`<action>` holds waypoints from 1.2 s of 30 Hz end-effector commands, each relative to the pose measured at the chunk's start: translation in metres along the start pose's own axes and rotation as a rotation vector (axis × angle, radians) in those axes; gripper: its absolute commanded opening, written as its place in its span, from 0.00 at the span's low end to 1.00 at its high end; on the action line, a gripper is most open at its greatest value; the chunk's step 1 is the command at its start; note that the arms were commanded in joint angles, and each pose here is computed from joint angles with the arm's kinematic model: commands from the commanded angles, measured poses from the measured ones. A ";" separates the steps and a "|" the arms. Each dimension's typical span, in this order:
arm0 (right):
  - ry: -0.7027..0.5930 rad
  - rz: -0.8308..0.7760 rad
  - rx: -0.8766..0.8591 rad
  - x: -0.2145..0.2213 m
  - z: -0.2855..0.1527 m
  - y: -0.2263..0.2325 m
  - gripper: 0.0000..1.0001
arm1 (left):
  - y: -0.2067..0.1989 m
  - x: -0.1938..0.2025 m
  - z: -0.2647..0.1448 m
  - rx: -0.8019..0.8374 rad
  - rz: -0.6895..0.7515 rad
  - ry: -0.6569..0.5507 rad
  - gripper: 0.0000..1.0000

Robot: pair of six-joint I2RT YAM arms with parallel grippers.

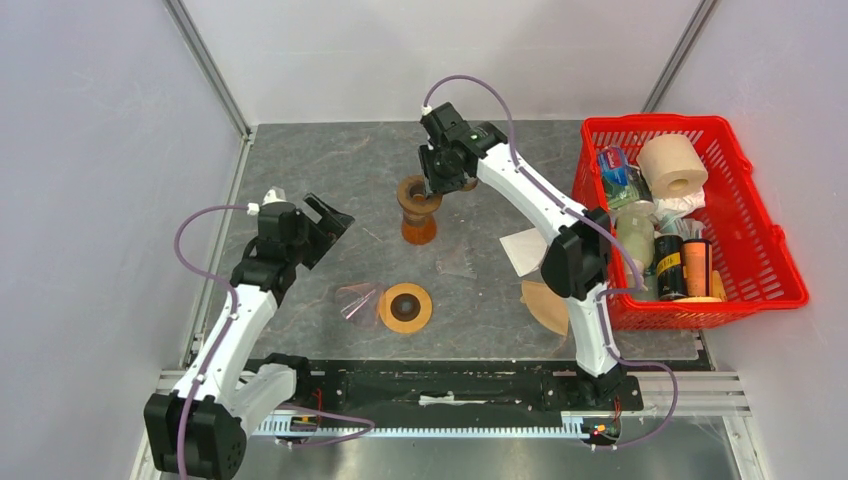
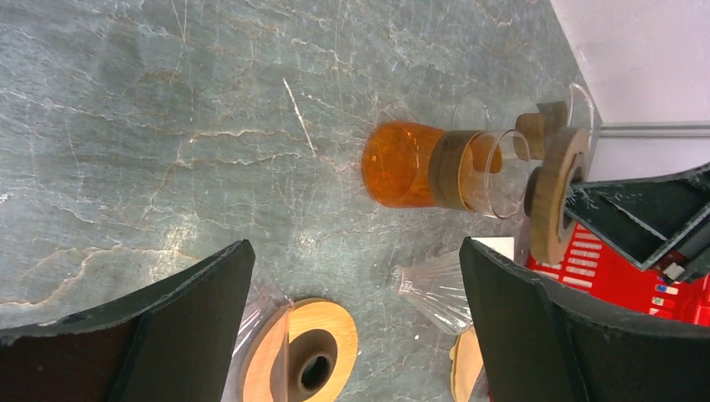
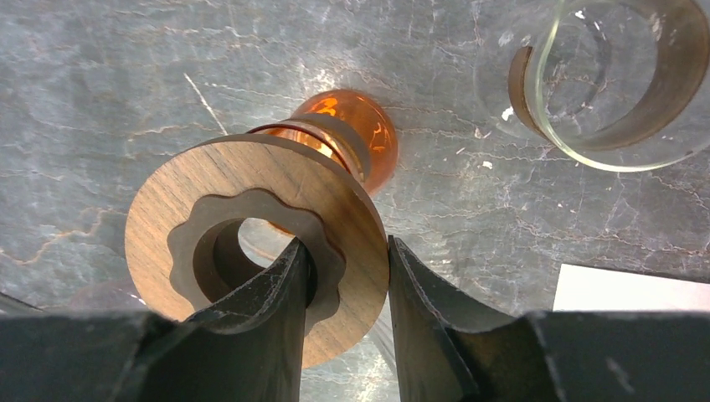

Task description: Place the coffee filter in the dripper

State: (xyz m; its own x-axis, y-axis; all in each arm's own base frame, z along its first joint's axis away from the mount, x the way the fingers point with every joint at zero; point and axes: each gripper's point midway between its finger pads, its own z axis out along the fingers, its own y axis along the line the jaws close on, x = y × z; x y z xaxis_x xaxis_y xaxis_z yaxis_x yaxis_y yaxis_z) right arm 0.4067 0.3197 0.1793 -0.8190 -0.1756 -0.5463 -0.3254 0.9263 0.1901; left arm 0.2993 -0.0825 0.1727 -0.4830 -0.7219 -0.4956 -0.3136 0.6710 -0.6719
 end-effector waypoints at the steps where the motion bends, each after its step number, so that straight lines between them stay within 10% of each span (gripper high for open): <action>1: -0.023 -0.026 -0.013 -0.012 0.002 0.003 0.31 | -0.020 -0.004 0.000 0.061 0.054 -0.001 1.00; 18: -0.043 -0.044 0.015 -0.014 0.033 -0.002 0.55 | -0.005 -0.006 -0.002 -0.015 0.081 -0.027 1.00; 30: -0.172 -0.066 -0.058 -0.042 -0.020 0.012 0.97 | -0.006 -0.006 -0.002 -0.015 0.085 -0.026 1.00; 36: -0.286 0.008 0.026 -0.025 -0.059 -0.019 0.97 | 0.003 0.002 0.000 -0.031 0.143 -0.013 1.00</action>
State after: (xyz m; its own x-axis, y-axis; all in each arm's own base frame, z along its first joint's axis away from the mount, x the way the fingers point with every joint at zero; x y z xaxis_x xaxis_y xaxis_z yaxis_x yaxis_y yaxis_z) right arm 0.4131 0.3126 0.1788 -0.7622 -0.1849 -0.6204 -0.3507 0.9234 0.1557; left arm 0.2956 -0.0842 0.1605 -0.5185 -0.6796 -0.5189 -0.3224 0.7175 -0.6175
